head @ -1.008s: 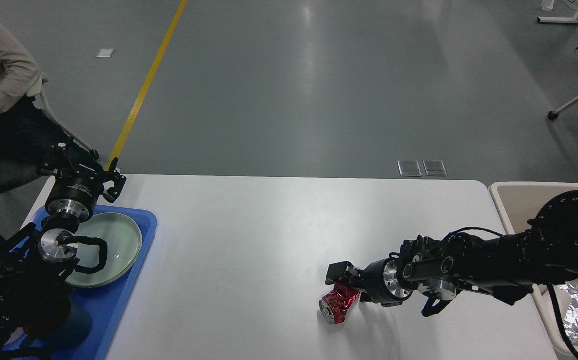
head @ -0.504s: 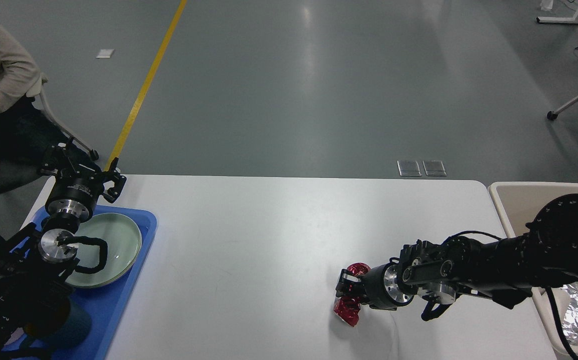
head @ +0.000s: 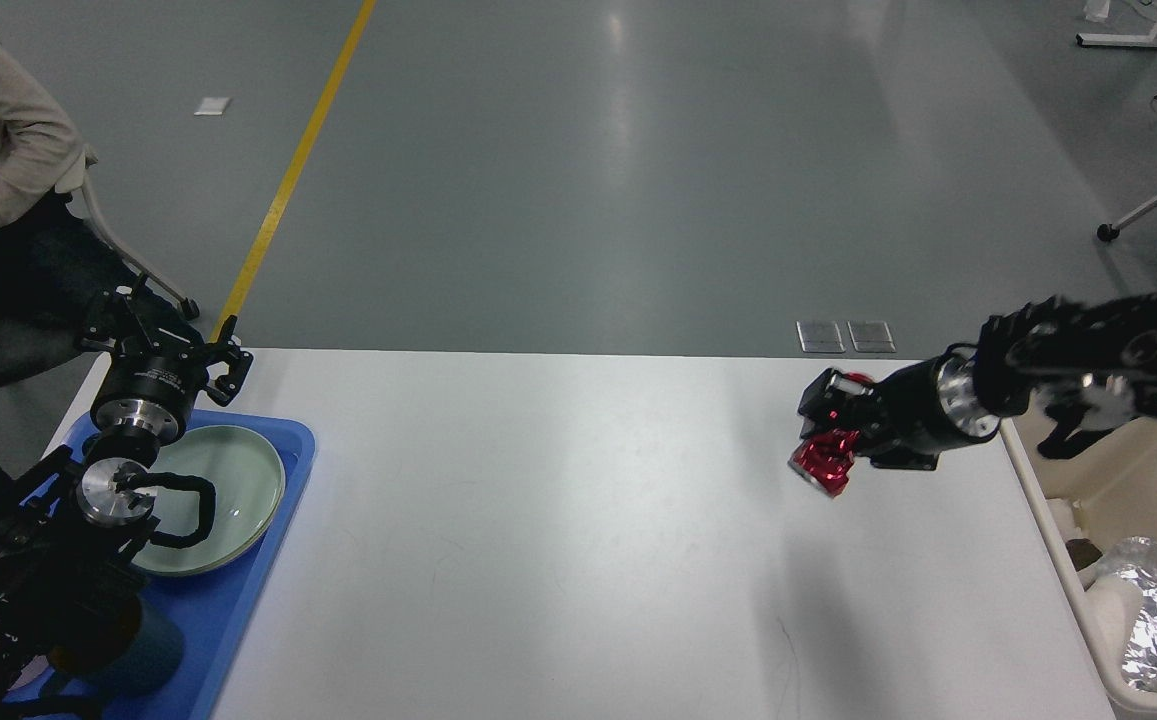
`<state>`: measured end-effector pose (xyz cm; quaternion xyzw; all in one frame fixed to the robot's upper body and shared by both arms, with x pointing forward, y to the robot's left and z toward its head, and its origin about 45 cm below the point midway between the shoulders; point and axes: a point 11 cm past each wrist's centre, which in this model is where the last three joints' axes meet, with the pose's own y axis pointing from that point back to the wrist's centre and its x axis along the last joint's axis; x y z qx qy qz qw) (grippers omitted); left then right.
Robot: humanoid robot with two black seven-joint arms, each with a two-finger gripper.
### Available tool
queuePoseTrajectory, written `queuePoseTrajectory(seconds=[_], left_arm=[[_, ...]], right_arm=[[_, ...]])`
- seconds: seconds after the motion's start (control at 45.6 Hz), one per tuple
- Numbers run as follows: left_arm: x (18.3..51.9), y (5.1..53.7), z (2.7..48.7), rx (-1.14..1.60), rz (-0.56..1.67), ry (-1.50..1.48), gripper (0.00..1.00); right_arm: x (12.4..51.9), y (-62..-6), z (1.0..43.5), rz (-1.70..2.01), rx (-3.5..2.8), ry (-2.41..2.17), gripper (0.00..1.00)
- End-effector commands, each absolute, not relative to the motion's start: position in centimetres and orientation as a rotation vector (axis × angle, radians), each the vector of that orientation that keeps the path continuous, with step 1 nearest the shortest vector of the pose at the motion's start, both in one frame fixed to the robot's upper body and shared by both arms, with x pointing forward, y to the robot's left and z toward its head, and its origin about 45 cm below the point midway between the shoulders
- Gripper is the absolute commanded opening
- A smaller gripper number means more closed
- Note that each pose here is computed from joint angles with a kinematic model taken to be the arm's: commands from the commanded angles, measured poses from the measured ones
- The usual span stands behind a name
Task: Tidy desktop
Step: 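Lift the red can with the right gripper and drop it into the bin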
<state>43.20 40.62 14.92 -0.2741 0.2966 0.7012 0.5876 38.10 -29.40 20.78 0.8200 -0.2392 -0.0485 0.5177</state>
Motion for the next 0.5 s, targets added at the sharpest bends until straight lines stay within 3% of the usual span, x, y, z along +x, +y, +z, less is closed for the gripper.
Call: queuePoseTrajectory(seconds=[0.0, 0.175, 0.329, 0.482], left_arm=[[43.2, 40.6, 14.9, -0.639, 1.634, 0.691, 0.96], [43.2, 40.6, 14.9, -0.639, 1.634, 0.691, 0.96], [43.2, 40.6, 14.9, -0.639, 1.634, 0.691, 0.96], [43.2, 40.6, 14.9, -0.639, 1.634, 0.691, 0.96]], right_arm=[[40.2, -33.2, 28.5, -0.064, 1.992, -0.679, 0.00], [41.0, -37.4, 35.4, 0.062, 1.960, -0.793, 0.00], [41.1, -42.4, 35.7, 0.069, 1.868, -0.931, 0.00], [40.3, -51.2, 32.2, 0.048, 1.625, -1.145, 0.00]])
